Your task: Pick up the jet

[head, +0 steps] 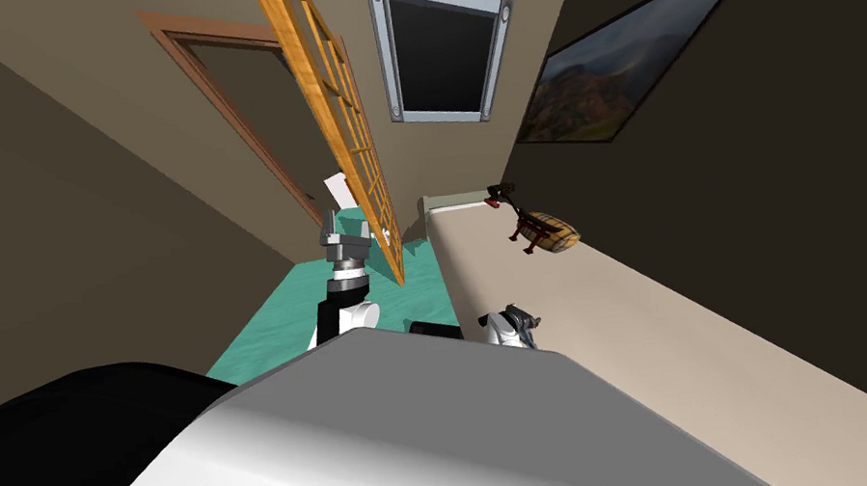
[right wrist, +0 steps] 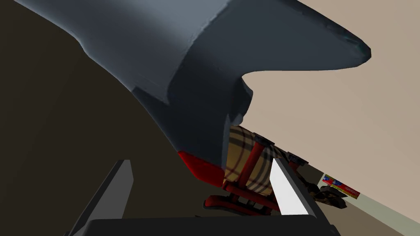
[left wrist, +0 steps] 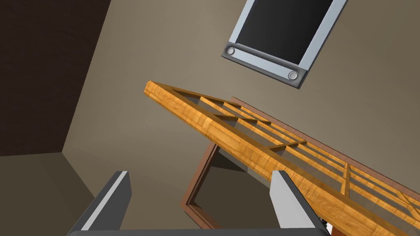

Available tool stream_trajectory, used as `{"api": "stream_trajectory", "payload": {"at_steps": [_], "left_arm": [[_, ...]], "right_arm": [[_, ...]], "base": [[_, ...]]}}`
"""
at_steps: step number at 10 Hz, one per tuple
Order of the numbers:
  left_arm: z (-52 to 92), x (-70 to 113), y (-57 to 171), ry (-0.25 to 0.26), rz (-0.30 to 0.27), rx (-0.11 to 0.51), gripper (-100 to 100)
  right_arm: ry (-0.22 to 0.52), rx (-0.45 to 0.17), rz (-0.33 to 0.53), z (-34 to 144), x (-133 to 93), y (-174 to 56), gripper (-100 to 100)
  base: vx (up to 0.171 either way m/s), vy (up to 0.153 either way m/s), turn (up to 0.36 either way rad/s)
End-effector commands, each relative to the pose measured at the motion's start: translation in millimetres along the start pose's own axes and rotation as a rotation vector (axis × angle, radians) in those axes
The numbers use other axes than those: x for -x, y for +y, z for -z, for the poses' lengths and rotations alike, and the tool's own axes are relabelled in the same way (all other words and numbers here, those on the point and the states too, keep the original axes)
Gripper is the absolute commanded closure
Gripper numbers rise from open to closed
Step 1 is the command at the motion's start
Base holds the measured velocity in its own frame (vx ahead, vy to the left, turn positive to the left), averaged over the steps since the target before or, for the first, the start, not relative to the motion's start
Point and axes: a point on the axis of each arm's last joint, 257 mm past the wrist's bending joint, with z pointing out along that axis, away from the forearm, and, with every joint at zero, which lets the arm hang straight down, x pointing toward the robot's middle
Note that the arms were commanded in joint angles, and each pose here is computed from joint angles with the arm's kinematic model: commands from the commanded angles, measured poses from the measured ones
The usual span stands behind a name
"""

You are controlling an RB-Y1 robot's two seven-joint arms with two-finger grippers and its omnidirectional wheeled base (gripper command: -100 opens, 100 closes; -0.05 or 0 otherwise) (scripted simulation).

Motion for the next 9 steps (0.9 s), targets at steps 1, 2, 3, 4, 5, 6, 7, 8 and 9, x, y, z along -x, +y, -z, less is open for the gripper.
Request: {"api": "stream_trajectory", "payload": {"at_steps": [1,2,3,4,5,6,7,8,9], "left_arm": [[0.0,0.0,0,0.000,0.000,0.000,0],[0.0,0.0,0,0.000,0.000,0.000,0],[-0.1,-0.1,0,0.000,0.000,0.000,0],[-0.1,-0.1,0,0.000,0.000,0.000,0],[0.0,0.0,0,0.000,0.000,0.000,0],[0.0,0.0,0,0.000,0.000,0.000,0],[-0.1,-0.1,0,0.000,0.000,0.000,0],[-0.1,-0.1,0,0.000,0.000,0.000,0],[0.0,0.0,0,0.000,0.000,0.000,0]], "right_arm": [[0.027,-0.011,-0.014,0.3,-8,-2,-100],[0.024,-0.033,0.022,1.2,-8,-6,-100],[0.048,-0.055,0.012,2.2,-14,-12,-100],[0.073,-0.086,0.002,3.2,-20,-19,-100],[0.100,-0.088,-0.010,3.8,-27,-20,-100],[0.091,-0.108,0.032,4.4,-26,-24,-100],[0.118,-0.131,0.024,6.5,-33,-29,-100],[0.145,-0.165,0.016,8.7,-40,-38,-100],[0.175,-0.168,0.006,10.0,-47,-38,-100]], "base": [[0.009,0.012,-0.021],[-0.083,-0.024,0.353],[-0.123,-0.059,0.460],[-0.066,-0.049,0.133],[-0.014,-0.020,-0.022],[-0.099,-0.041,0.361],[-0.119,-0.053,0.431],[-0.056,-0.034,0.134],[-0.008,-0.010,-0.018]]}}
